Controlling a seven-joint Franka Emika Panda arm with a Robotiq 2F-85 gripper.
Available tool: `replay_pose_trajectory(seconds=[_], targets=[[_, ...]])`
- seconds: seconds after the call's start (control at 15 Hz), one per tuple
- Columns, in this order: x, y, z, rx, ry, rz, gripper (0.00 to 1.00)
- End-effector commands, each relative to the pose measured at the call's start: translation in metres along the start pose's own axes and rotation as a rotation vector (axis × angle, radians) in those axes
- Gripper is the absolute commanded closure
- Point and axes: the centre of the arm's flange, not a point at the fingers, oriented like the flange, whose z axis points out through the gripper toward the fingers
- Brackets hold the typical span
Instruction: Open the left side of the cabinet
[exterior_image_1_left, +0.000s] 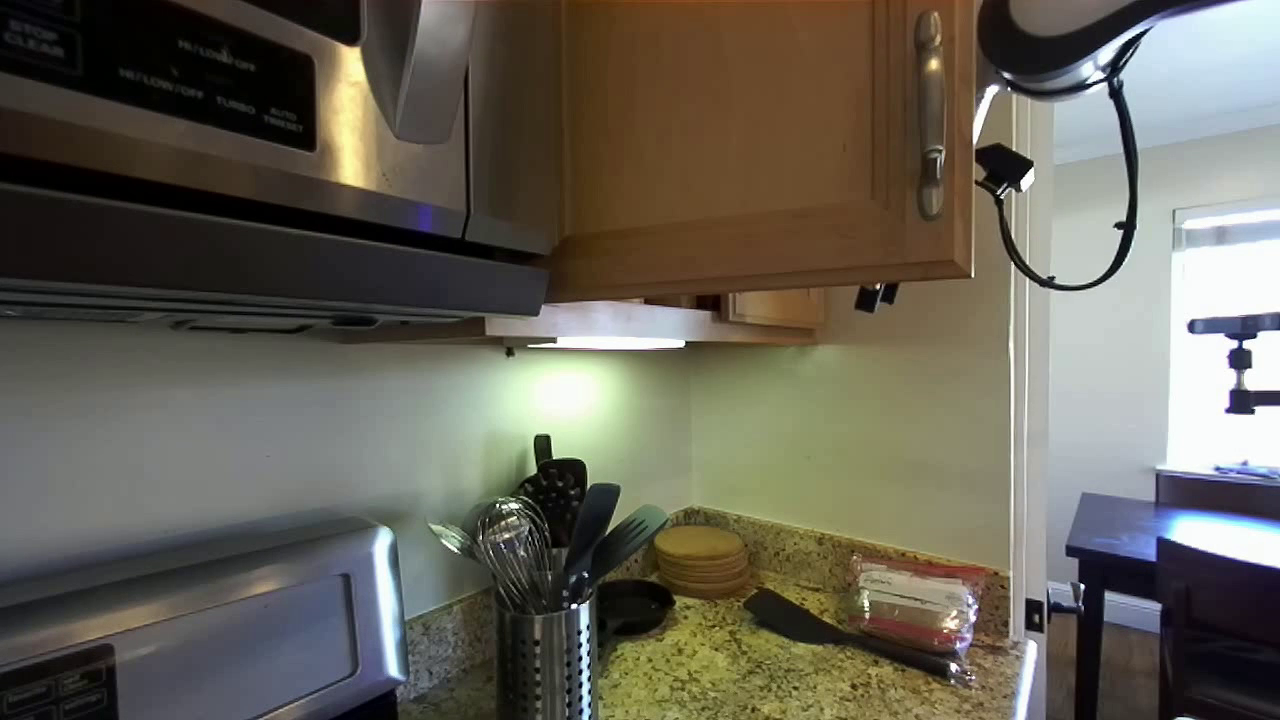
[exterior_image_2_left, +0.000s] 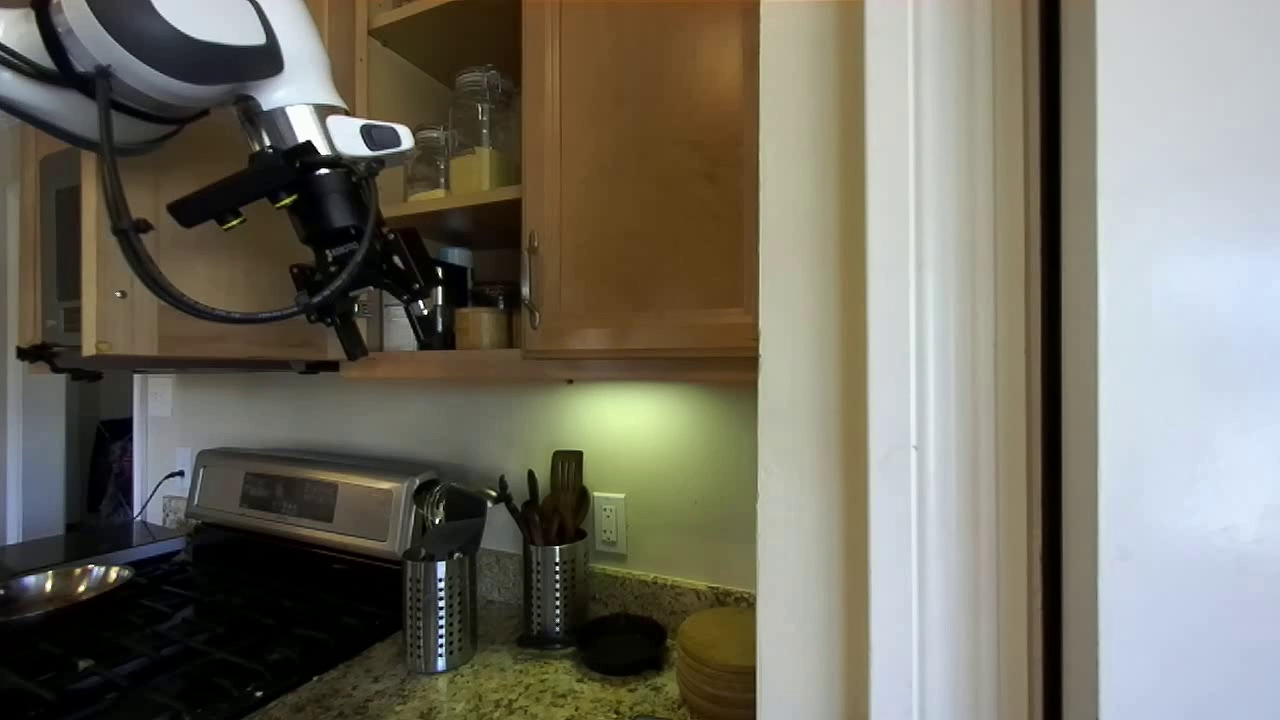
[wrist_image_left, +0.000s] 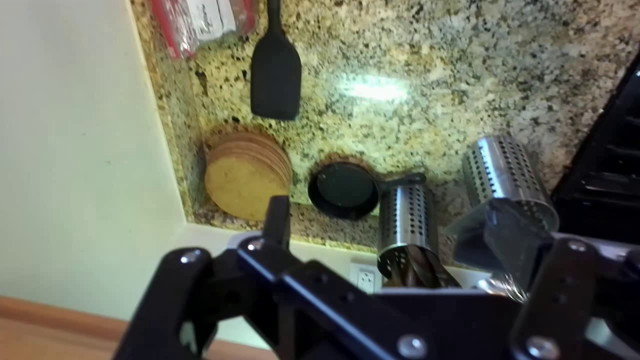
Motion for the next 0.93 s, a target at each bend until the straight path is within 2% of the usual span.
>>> replay_pose_trajectory(seconds=[0.0,0.13,0.27,0.73,0.8,0.87], targets=[[-0.015,0.002,0.036,-0.032,-0.162,0.081,0.0],[-0.023,-0.002,0.057,-0.037,-0.239,0.124,0.0],[-0.028,-0.008,0.075,-0.056,-0.277,0.196,0.0],[-0.033,-0.018,0.106,-0.107,-0.321,0.376,0.0],[-0.029,-0.017,0.098,-0.072,-0.314,0.319,0.0],[-0.03,-0.018,0.101,-0.077,-0.318,0.337,0.0]])
